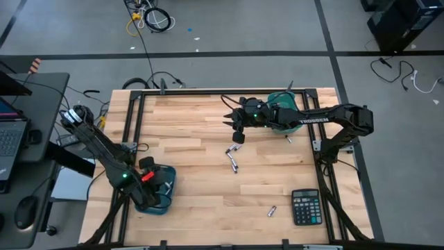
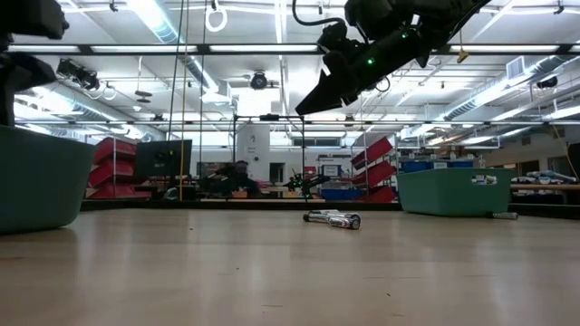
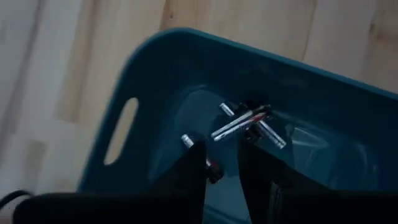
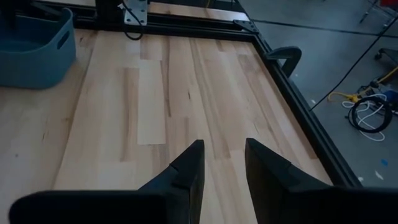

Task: Sort batteries
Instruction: Put the silver battery into the blue bin

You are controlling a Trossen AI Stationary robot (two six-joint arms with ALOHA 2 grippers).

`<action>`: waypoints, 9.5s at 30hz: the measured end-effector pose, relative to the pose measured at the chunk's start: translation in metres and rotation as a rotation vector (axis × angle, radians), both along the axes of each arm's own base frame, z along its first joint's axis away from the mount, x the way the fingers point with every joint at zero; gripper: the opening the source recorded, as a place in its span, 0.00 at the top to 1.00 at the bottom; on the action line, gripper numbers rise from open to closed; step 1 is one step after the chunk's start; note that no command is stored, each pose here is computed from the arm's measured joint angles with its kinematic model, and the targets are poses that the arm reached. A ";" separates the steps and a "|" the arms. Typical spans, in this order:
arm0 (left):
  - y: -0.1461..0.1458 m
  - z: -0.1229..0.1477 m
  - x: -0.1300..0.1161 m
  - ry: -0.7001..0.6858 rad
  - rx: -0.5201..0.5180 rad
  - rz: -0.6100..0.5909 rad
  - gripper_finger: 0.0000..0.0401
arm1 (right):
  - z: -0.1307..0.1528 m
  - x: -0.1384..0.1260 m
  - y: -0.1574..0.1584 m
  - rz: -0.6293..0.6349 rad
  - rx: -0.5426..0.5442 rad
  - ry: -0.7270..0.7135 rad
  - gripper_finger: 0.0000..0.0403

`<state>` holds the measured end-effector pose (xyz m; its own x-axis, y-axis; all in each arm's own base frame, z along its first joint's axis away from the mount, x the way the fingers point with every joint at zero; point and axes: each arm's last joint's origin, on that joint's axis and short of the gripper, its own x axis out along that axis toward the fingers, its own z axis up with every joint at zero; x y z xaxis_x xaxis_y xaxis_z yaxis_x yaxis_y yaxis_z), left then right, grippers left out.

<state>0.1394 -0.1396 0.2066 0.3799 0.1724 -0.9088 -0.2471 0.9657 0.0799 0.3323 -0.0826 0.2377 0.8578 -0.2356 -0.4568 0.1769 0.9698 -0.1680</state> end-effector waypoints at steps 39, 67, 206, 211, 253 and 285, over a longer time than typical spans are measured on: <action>0.056 0.087 0.066 -0.245 0.515 0.007 0.77 | -0.063 -0.027 0.034 0.112 0.120 0.210 0.69; 0.090 0.065 0.108 -0.350 0.690 -0.043 0.77 | -0.127 -0.018 0.037 0.066 0.085 0.287 0.66; 0.114 -0.032 0.148 -0.612 0.185 -0.380 0.77 | -0.137 0.005 0.076 -0.117 0.249 0.260 0.61; 0.118 -0.032 0.148 -0.612 0.188 -0.369 0.77 | -0.137 0.005 0.070 -0.125 0.252 0.264 0.70; 0.161 -0.014 0.156 -0.792 0.291 -0.246 0.64 | -0.044 0.000 0.073 0.062 0.029 -0.072 0.93; 0.159 -0.012 0.157 -0.834 0.242 -0.297 0.80 | -0.044 0.000 0.074 0.074 0.020 -0.067 0.93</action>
